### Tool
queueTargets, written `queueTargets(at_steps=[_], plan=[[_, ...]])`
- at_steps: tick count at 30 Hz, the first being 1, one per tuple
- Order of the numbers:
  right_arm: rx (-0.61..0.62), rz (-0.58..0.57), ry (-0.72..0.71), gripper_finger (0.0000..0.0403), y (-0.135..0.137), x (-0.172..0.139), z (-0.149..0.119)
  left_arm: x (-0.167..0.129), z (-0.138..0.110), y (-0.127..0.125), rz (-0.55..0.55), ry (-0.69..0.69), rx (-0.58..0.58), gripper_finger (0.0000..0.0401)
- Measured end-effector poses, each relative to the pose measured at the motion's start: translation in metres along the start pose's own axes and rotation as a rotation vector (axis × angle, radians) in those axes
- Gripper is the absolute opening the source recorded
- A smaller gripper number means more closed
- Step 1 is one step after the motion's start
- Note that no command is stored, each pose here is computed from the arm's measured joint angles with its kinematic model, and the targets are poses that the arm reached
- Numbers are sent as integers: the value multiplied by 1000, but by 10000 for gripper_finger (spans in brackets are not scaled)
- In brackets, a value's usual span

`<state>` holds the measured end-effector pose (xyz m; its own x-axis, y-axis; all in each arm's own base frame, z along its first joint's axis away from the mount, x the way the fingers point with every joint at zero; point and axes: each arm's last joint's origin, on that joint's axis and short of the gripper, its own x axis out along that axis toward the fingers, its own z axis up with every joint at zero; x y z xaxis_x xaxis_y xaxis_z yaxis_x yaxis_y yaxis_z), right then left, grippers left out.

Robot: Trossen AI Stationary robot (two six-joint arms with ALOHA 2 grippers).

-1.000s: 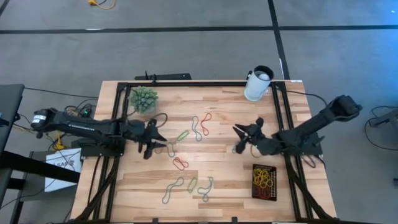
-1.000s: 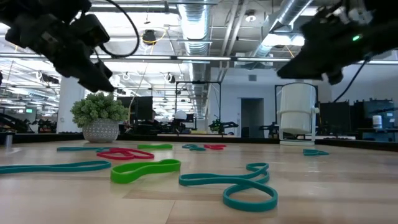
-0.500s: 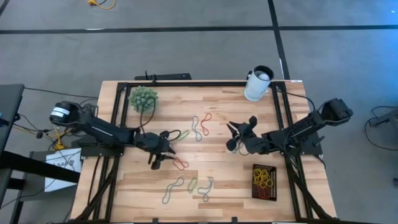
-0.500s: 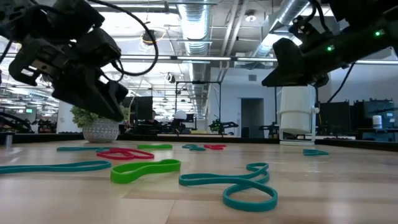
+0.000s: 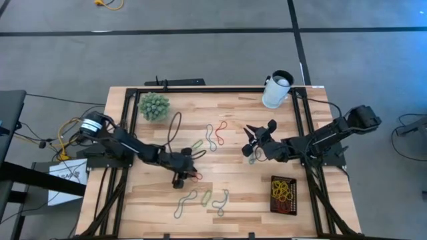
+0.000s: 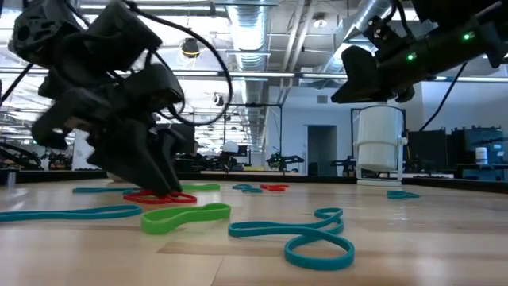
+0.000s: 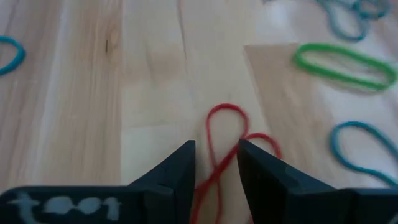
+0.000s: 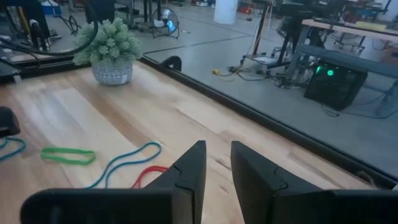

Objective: Pick and place items into bin
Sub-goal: Put the left red rubberband into the black basket

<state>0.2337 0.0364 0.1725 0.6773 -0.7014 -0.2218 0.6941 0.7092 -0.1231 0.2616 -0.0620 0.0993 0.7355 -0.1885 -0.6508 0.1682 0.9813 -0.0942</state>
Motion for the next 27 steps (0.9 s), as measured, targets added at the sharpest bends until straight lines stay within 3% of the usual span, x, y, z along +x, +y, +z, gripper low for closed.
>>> queueTargets(at_steps=[6,10,14,17,20,23,27], plan=[[1,-24,5,71,-4,5,0,10,3,0,51,88,-24,106],[4,5,15,71,-4,6,0,9,4,-2,60,87,0,72],[34,156,32,71,1,6,2,7,8,-5,70,52,75,11],[69,284,30,71,8,7,2,7,17,-4,111,-16,120,6],[125,416,0,71,18,10,3,6,45,0,134,-117,161,2],[148,533,-44,71,28,13,1,8,65,5,165,-124,196,1],[126,605,-52,71,40,20,-9,7,91,9,246,-145,255,0]])
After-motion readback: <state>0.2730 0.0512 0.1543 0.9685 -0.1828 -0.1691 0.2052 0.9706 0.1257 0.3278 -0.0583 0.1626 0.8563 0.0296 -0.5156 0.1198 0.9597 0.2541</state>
